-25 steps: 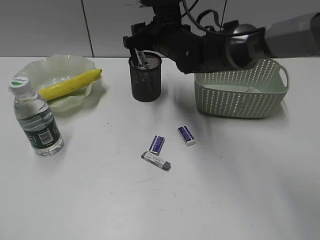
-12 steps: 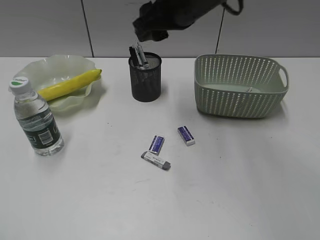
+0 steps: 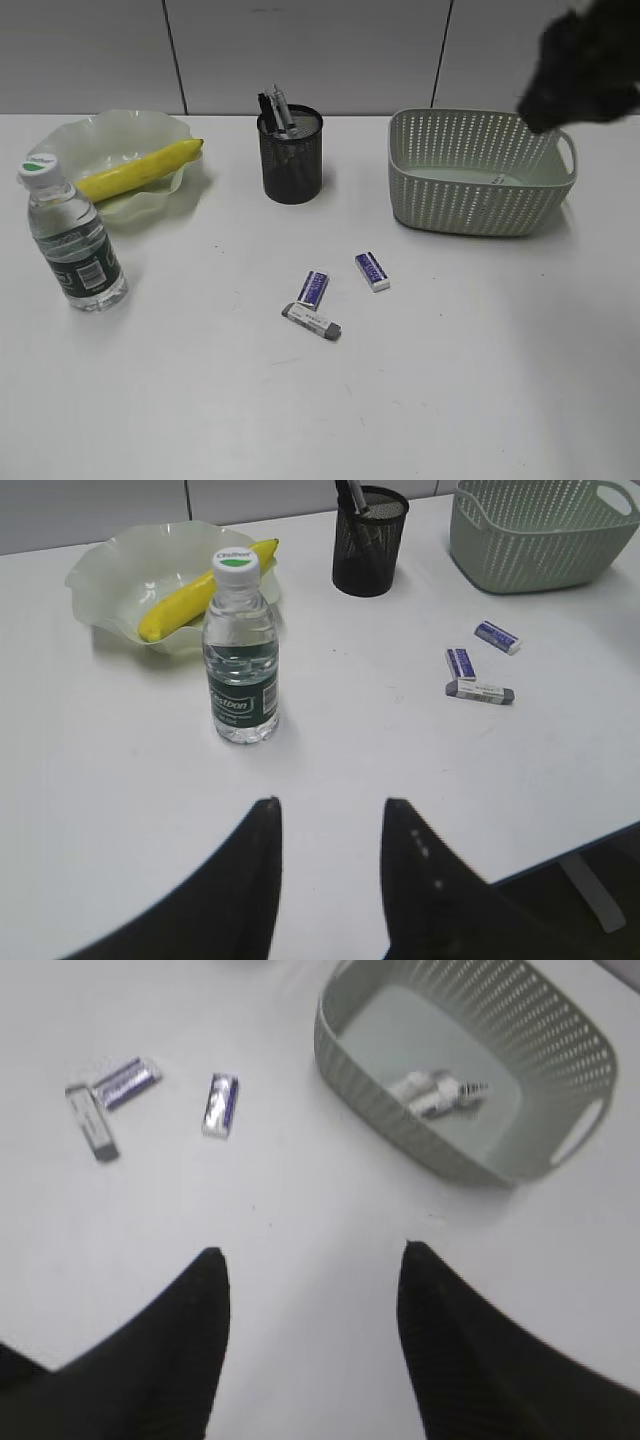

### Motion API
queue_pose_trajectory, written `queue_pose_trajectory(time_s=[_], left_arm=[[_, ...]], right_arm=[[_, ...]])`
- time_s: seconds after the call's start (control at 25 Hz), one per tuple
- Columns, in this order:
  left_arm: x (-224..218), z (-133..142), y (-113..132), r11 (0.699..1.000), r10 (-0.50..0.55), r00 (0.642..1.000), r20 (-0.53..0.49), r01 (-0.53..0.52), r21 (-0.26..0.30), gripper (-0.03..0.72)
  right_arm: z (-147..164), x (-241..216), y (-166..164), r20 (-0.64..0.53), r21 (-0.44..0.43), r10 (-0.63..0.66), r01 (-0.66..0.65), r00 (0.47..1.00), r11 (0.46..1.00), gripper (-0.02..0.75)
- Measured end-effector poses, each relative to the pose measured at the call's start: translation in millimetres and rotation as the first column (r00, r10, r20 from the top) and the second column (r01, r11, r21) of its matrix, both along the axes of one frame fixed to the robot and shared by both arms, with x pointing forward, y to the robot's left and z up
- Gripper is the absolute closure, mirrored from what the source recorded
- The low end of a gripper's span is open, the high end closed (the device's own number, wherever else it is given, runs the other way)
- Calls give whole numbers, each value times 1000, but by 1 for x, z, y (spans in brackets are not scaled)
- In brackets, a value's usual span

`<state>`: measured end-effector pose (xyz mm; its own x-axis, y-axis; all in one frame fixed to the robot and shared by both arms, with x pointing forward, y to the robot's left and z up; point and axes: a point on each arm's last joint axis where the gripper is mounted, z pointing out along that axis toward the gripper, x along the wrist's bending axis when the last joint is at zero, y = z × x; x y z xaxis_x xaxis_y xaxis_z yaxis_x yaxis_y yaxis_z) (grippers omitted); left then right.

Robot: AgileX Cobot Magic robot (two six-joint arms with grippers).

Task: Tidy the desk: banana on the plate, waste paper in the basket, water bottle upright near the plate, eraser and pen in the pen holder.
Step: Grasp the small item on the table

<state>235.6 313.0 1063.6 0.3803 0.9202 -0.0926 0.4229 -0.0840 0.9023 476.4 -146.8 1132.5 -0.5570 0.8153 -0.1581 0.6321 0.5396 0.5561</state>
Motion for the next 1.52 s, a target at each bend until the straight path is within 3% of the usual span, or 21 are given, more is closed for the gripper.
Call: queue_pose_trajectory(time_s=[0.32, 0.6, 0.8, 0.92, 1.12, 1.32, 1.52], left_arm=[[0, 0, 0, 1000, 0, 1000, 0, 0, 0, 435], [1, 0, -1, 1000, -4, 1000, -4, 4, 3, 435], [16, 9, -18, 996, -81, 995, -65, 83, 24, 435], [42, 20, -38, 992, -121, 985, -120, 124, 18, 435], [107, 22, -83, 991, -131, 956, -261, 132, -15, 435], [177, 2, -134, 993, -118, 873, -473, 109, -48, 435], [230, -8, -199, 986, -159, 814, -559, 154, -55, 435]], right_arm=[[-21, -113, -81, -11, -14, -22, 22, 1000, 1000, 307], [-53, -191, -130, 100, 139, -21, 7, 995, 990, 310], [-72, -224, -153, 235, 240, -36, -22, 971, 970, 312], [-73, -239, -163, 332, 313, -53, -57, 942, 948, 311], [-76, -240, -162, 371, 344, -57, -80, 927, 935, 311], [-76, -240, -161, 378, 347, -50, -92, 924, 933, 312], [-76, -240, -161, 381, 347, -50, -93, 923, 933, 312]])
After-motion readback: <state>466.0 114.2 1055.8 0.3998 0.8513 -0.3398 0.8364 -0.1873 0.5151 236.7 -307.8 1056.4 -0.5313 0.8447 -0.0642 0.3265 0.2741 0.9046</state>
